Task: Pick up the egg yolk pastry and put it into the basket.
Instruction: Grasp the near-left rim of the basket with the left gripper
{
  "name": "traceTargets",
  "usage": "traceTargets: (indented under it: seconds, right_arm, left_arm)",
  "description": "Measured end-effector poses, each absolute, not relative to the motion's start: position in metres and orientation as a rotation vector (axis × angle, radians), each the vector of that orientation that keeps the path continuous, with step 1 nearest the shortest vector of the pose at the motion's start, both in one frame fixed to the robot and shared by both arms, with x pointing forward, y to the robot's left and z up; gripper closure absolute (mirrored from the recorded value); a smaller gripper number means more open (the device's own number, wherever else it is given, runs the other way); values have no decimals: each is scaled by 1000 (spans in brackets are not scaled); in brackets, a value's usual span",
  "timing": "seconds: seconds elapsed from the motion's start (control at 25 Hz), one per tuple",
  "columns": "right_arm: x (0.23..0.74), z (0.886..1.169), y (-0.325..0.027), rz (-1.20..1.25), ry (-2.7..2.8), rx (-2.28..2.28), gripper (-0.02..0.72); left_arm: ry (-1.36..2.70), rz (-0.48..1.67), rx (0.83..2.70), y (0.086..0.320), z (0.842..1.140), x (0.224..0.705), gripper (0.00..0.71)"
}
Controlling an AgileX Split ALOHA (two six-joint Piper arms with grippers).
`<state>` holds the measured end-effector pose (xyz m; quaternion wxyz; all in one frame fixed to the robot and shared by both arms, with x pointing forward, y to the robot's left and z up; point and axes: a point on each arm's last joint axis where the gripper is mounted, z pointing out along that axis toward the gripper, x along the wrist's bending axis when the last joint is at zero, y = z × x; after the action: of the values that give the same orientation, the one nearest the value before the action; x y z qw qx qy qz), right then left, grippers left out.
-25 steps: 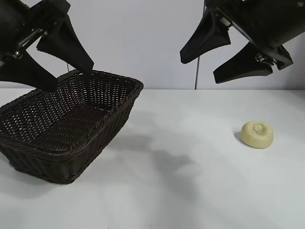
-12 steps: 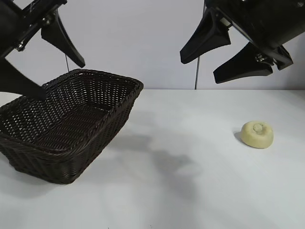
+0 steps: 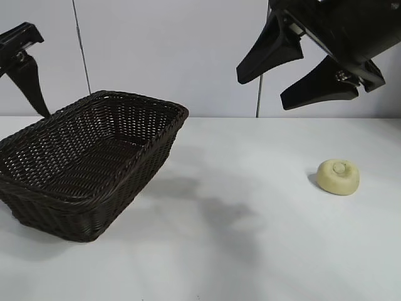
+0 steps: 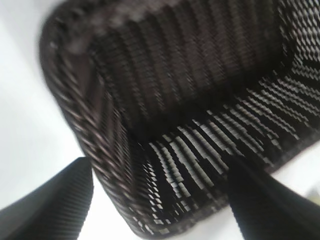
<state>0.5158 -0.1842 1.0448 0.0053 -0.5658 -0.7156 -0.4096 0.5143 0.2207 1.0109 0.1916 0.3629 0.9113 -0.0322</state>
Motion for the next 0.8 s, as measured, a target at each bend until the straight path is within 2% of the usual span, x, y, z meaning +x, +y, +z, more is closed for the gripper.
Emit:
traceTargets:
  seconds: [0.36,0.72,0.8]
  right_arm:
    - [516,1045,-184,-1282,-2241,-1771,165]
    - [516,1045,-184,-1282,-2241,-1771,165]
    - [516,1045,-184,-1282,-2241,-1771,165]
  left_arm:
    - [2624,-84,1014,219,980,525,171]
    - [2738,-102,1032,216,927,540,171]
    - [2754,-117,1017,215,920,541,189]
